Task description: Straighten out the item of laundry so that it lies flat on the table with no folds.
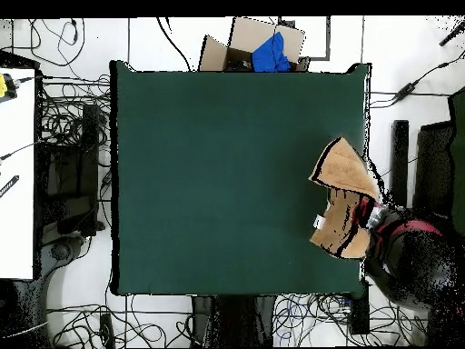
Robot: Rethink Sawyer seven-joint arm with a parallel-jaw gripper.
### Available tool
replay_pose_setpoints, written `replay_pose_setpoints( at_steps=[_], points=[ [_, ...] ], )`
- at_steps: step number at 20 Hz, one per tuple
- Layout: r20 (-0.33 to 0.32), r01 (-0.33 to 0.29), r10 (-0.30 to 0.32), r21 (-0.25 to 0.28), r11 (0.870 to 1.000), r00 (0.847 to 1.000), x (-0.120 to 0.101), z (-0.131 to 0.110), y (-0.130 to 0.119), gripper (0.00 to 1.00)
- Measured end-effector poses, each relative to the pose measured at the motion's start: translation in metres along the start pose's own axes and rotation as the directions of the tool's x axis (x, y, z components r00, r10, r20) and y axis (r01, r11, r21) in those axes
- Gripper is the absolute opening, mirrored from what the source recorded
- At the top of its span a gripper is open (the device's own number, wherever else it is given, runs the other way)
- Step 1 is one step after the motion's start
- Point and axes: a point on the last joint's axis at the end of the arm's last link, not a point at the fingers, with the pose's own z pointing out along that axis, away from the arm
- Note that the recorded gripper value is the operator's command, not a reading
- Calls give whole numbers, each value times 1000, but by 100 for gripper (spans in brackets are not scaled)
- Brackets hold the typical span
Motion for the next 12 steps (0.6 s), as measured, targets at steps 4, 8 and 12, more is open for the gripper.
replay_pose_setpoints(
  at_steps=[4, 8, 12],
  points=[
    [8, 1, -1, -8, 1000, 1000, 2, 4, 1, 0],
    [17, 1, -1, -18, 1000, 1000, 3, 9, 3, 0],
    [24, 5, -4, -23, 1000, 1000, 4, 11, 6, 0]
  ],
)
